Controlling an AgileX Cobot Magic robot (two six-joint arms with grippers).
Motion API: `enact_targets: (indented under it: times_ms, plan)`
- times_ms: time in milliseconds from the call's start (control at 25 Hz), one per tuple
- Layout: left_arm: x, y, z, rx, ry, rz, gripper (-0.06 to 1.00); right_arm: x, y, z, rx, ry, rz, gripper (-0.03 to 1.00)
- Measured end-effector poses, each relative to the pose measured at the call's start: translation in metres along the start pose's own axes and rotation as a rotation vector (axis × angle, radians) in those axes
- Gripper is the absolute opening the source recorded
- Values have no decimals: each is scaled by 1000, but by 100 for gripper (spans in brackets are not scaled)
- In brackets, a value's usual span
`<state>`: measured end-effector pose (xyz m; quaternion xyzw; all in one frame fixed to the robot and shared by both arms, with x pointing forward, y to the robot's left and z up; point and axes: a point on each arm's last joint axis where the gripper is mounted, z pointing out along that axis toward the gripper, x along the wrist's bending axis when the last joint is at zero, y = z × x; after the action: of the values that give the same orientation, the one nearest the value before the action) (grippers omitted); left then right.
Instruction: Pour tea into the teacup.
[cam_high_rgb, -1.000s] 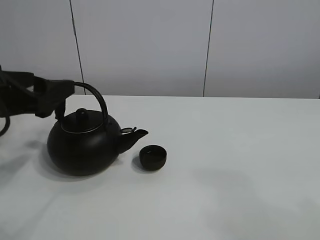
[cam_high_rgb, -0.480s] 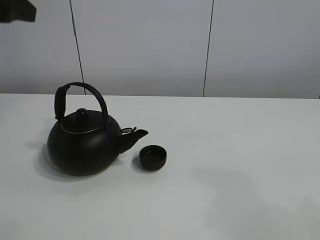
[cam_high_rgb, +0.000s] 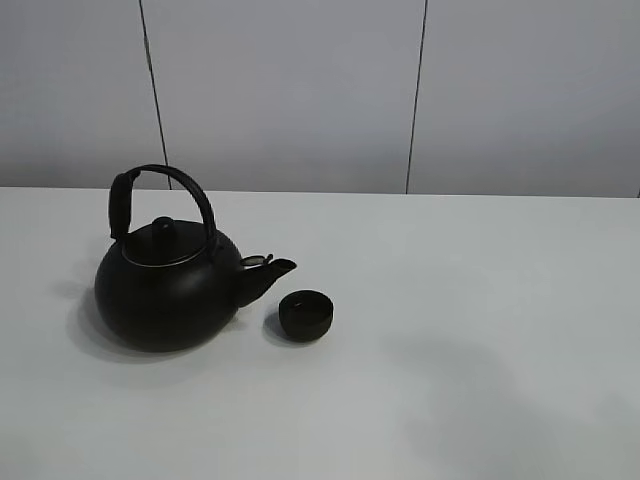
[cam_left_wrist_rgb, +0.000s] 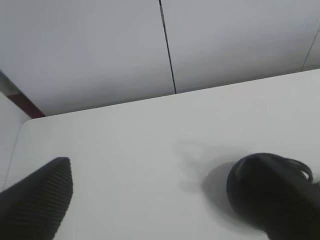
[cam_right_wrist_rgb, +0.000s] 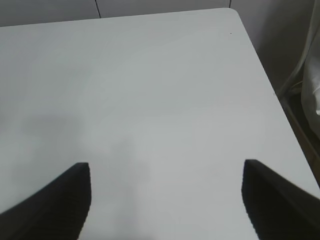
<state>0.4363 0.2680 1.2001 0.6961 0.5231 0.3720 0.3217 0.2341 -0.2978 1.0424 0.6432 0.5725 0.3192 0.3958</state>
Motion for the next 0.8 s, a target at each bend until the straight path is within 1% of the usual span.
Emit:
enact_targets:
  times_ms: [80,160,200,280,320,400,520,640,720,800]
  plan:
    - [4,-12,-31,24,8,-14,69,0,0,0,0,0,0,57]
    - [6,-35,-65,36,17,-27,69,0,0,0,0,0,0,57]
    - [7,-46,-75,36,18,-31,69,0,0,0,0,0,0,57]
    - [6,-73,-92,23,22,-36,69,0,0,0,2,0,0,57]
    - [5,-87,-103,-4,25,-41,69,0,0,0,2,0,0,57]
    - [2,-118,-114,-35,21,-73,69,0,0,0,2,0,0,57]
    - [-5,-162,-128,-114,-8,-113,69,0,0,0,2,0,0,57]
    - [-10,-195,-134,-185,-30,-137,69,0,0,0,2,0,0,57]
    - [-13,-212,-129,-197,-31,-139,69,0,0,0,2,0,0,57]
    - [-16,-220,-121,-174,-35,-137,69,0,0,0,1,0,0,57]
